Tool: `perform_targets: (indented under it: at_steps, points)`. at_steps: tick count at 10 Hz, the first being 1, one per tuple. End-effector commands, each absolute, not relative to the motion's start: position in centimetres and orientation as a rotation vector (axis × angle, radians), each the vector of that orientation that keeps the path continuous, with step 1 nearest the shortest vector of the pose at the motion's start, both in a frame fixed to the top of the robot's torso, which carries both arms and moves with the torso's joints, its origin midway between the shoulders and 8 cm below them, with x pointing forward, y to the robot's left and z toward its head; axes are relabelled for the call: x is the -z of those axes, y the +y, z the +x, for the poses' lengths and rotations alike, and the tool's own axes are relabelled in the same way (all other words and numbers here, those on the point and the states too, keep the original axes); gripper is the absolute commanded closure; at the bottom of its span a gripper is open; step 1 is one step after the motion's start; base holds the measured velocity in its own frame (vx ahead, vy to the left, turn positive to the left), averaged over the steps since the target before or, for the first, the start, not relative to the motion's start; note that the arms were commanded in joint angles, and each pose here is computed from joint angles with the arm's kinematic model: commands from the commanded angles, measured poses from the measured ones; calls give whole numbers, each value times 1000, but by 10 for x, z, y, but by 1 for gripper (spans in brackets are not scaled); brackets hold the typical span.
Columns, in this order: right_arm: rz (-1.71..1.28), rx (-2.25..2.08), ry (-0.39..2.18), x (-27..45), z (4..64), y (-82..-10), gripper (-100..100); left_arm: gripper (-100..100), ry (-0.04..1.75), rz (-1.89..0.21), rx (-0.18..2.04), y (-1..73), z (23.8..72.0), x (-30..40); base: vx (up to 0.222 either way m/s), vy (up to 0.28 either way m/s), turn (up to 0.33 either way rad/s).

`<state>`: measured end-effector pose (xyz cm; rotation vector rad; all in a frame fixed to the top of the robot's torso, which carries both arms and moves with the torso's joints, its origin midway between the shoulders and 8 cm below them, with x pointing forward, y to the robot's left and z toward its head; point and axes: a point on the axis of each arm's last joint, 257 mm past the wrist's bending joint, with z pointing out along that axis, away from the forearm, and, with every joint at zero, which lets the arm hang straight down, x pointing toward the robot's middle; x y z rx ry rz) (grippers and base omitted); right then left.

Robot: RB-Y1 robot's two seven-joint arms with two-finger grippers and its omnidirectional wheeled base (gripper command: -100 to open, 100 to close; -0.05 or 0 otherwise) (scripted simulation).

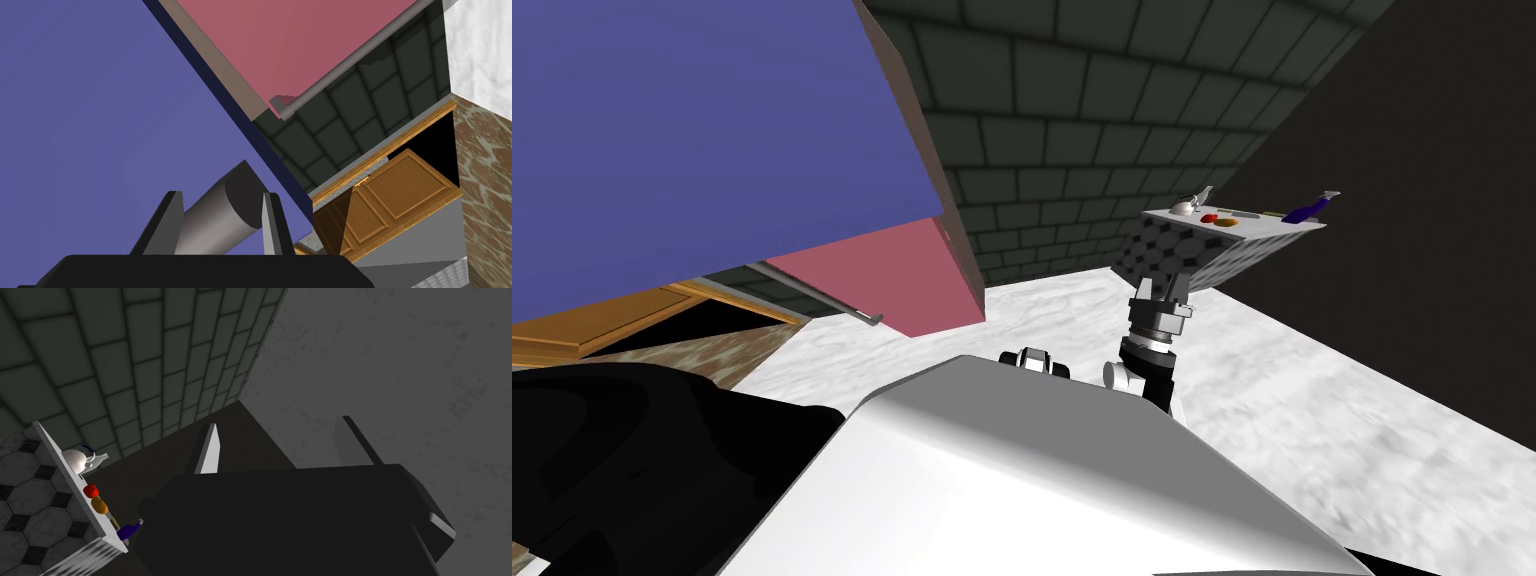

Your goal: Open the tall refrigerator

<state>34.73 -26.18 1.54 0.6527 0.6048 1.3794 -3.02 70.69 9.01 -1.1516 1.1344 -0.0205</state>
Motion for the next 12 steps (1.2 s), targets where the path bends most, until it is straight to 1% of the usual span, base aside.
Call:
perform_targets:
  at_steps: [1,3,4,5,7,8,9,12]
  points:
    - [653,-1379,605,-15,347,-262,0,100,1107,-1166,-14,712,-45,-94,99,-217,52]
    - [653,-1379,605,-15,347,-262,0,100,1069,-1198,-66,718,-68,-96,118,-213,44]
    - [653,-1379,605,-15,347,-262,0,100,1069,-1198,-66,718,-68,-96,154,-210,54]
    - [653,-1379,605,-15,347,-262,0,100,1049,-1213,-92,721,-80,-97,170,-230,60]
    - [653,-1379,605,-15,347,-262,0,100,1009,-1244,-143,726,-105,-100,134,-297,60]
    - [653,-1379,605,-15,347,-262,0,100,1009,-1244,-143,726,-105,-100,107,-251,32]
    - [653,-1379,605,-15,347,-262,0,-100,1015,-1255,-136,722,-100,-103,39,-83,61]
    - [652,-1379,605,-15,347,-262,0,-100,1023,-1255,-123,716,-90,-120,-18,68,50]
